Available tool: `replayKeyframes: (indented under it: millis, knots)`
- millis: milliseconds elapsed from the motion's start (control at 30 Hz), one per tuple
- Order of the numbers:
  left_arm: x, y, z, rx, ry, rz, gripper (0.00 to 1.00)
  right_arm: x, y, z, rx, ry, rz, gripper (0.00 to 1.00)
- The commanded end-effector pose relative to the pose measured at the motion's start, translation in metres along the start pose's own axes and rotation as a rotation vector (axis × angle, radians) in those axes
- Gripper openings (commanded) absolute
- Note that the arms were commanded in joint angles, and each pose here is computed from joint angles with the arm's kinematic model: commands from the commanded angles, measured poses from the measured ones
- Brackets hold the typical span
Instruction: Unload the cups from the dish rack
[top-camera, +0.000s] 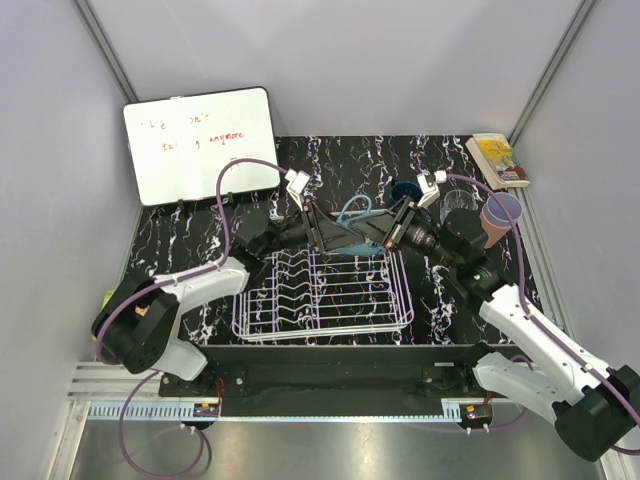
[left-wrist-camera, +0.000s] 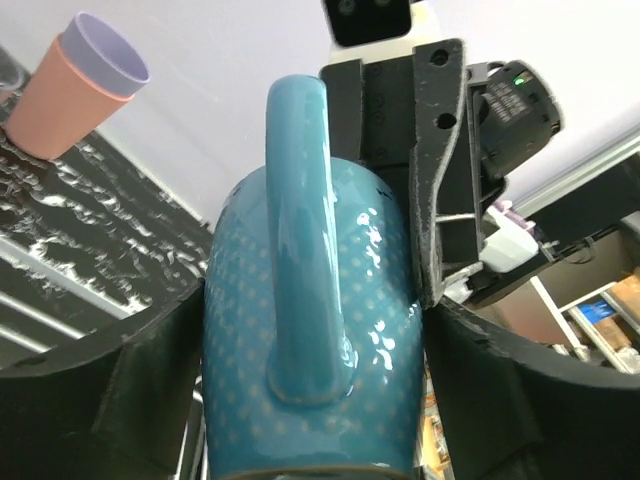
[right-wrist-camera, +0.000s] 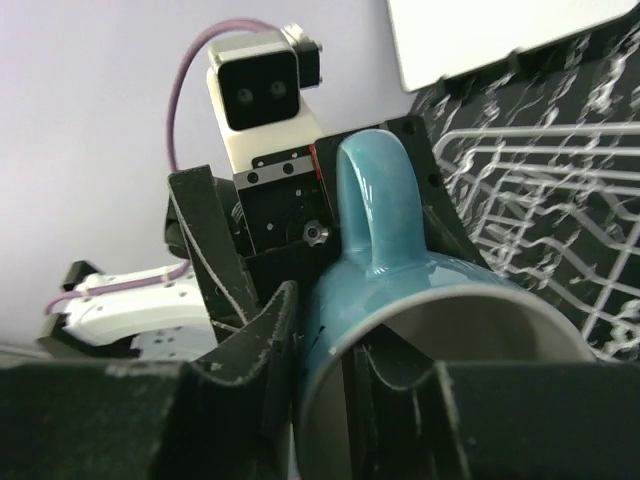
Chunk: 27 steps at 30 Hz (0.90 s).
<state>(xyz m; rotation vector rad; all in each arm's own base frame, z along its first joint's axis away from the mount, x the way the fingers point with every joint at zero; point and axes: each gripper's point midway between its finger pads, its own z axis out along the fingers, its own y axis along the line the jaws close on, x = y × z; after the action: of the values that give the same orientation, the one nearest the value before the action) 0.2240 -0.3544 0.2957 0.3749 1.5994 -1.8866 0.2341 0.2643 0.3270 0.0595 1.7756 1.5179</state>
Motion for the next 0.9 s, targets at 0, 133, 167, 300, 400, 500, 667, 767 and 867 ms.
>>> replayKeyframes:
  millis: [0,133,167,300,400,500,667,767,867]
  knots:
    - [-0.017,0.017,-0.006,-0.134,-0.012,0.008,0.99,-0.037,0.029,-0.009,-0.032,-0.147,-0.175,0.0]
    - [-0.026,0.028,-0.015,-0.199,-0.037,0.018,0.99,-0.038,0.029,-0.01,-0.026,-0.146,-0.185,0.0]
    - [-0.03,0.028,-0.018,-0.204,-0.048,0.022,0.99,-0.038,0.03,-0.011,-0.029,-0.147,-0.188,0.0]
    - [-0.038,0.045,-0.03,-0.291,-0.092,0.005,0.99,-0.041,0.024,-0.011,0.017,-0.156,-0.206,0.0]
    - [-0.042,0.059,-0.044,-0.383,-0.111,-0.011,0.99,-0.048,0.019,-0.012,0.07,-0.171,-0.243,0.0]
    - [-0.051,0.078,-0.06,-0.533,-0.15,0.014,0.99,-0.058,0.011,-0.01,0.157,-0.169,-0.292,0.0]
    - [-0.055,0.092,-0.078,-0.684,-0.167,0.021,0.99,-0.093,-0.016,0.008,0.4,-0.179,-0.374,0.0]
    - [-0.053,0.101,-0.088,-0.773,-0.163,0.006,0.99,-0.119,-0.047,0.022,0.619,-0.169,-0.415,0.0]
    - [-0.051,0.11,-0.102,-0.875,-0.163,-0.012,0.99,-0.132,-0.073,0.04,0.753,-0.137,-0.434,0.0]
